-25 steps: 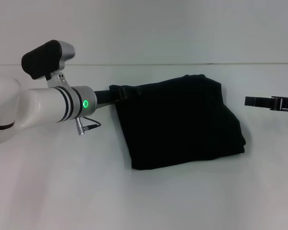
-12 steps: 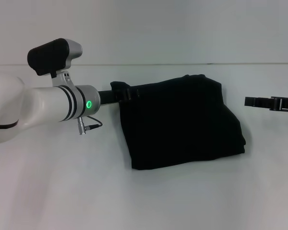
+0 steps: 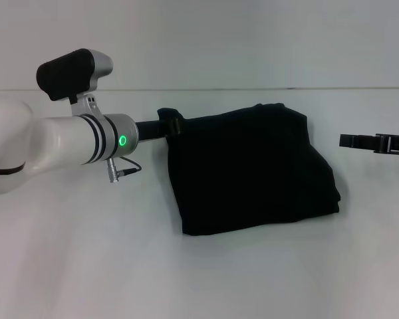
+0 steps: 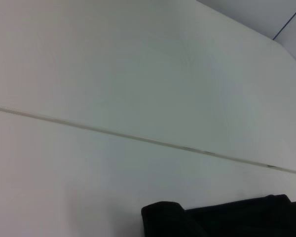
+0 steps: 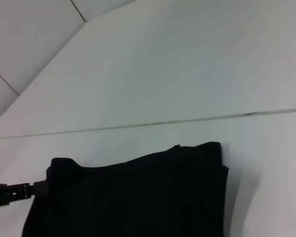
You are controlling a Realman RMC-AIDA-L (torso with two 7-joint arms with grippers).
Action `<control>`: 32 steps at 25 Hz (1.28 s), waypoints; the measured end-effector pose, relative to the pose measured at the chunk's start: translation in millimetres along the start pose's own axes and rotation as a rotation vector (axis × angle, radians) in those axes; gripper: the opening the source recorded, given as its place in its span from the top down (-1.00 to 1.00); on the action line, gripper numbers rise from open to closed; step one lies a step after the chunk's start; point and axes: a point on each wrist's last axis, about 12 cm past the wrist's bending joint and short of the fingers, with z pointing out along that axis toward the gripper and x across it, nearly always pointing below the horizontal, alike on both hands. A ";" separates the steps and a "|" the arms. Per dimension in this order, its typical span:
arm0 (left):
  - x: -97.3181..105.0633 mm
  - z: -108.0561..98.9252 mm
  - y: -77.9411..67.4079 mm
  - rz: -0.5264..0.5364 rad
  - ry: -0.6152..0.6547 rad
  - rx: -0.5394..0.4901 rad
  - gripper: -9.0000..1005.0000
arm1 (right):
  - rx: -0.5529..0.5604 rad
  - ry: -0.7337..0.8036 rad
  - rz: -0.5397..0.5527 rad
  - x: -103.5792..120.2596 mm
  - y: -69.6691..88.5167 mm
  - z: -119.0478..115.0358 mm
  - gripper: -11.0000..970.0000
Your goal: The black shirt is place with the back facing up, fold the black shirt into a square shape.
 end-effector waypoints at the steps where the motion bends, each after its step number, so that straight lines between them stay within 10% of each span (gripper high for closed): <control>1: -0.6 0.0 -0.3 0.001 -0.001 0.001 0.47 | 0.002 -0.001 0.000 -0.1 -0.2 0.0 -0.20; 11: -8.4 2.4 -9.5 0.022 0.000 0.020 0.95 | 0.001 -0.006 -0.010 0.1 1.3 2.2 -0.20; 22: -27.4 3.9 -28.6 0.072 0.004 0.078 0.85 | -0.002 -0.002 -0.013 0.9 2.5 3.6 -0.20; 32: -35.4 -10.2 -6.0 0.065 -0.074 0.036 0.70 | -0.012 -0.017 -0.058 -0.9 4.8 5.4 -0.21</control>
